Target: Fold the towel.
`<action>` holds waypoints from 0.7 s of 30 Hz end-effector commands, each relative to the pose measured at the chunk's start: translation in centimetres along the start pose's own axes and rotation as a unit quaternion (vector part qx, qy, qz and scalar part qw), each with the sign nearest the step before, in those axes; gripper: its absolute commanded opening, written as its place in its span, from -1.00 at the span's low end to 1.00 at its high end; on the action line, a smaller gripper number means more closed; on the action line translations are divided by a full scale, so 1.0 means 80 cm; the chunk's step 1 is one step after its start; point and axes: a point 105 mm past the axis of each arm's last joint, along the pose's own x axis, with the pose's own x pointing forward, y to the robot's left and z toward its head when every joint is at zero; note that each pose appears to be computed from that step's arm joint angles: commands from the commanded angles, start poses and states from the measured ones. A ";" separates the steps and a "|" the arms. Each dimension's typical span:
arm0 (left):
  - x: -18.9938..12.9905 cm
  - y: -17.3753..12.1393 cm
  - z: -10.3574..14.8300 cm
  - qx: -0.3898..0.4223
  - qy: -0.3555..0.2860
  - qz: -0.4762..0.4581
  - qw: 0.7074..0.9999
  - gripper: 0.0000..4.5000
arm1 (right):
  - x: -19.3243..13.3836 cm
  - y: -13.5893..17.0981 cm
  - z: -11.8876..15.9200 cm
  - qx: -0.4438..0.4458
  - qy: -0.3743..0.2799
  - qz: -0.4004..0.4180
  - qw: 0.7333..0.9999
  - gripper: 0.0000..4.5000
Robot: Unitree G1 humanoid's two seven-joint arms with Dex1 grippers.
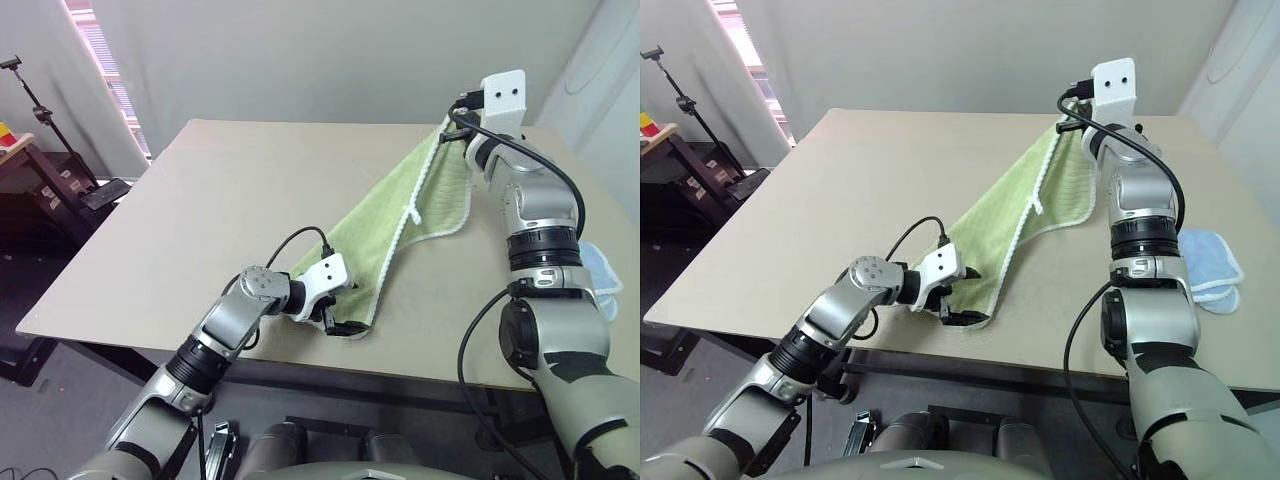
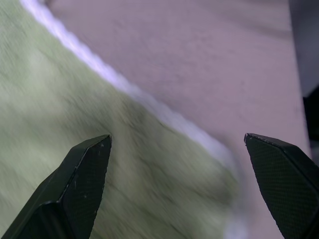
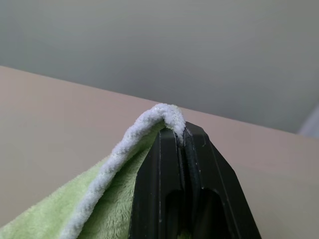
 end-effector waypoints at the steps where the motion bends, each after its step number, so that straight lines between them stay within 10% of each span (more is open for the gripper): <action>1: 0.000 -0.010 0.003 -0.015 0.023 -0.028 0.999 1.00 | -0.001 -0.016 0.034 -0.009 -0.042 -0.026 0.999 -0.98; 18: 0.026 -0.008 -0.018 -0.018 0.093 -0.022 0.995 1.00 | 0.000 -0.033 0.021 -0.020 -0.031 -0.064 0.997 -0.98; 21: 0.025 -0.011 -0.021 -0.030 0.096 -0.030 0.994 0.72 | -0.001 -0.036 0.022 -0.021 -0.033 -0.067 0.997 -1.00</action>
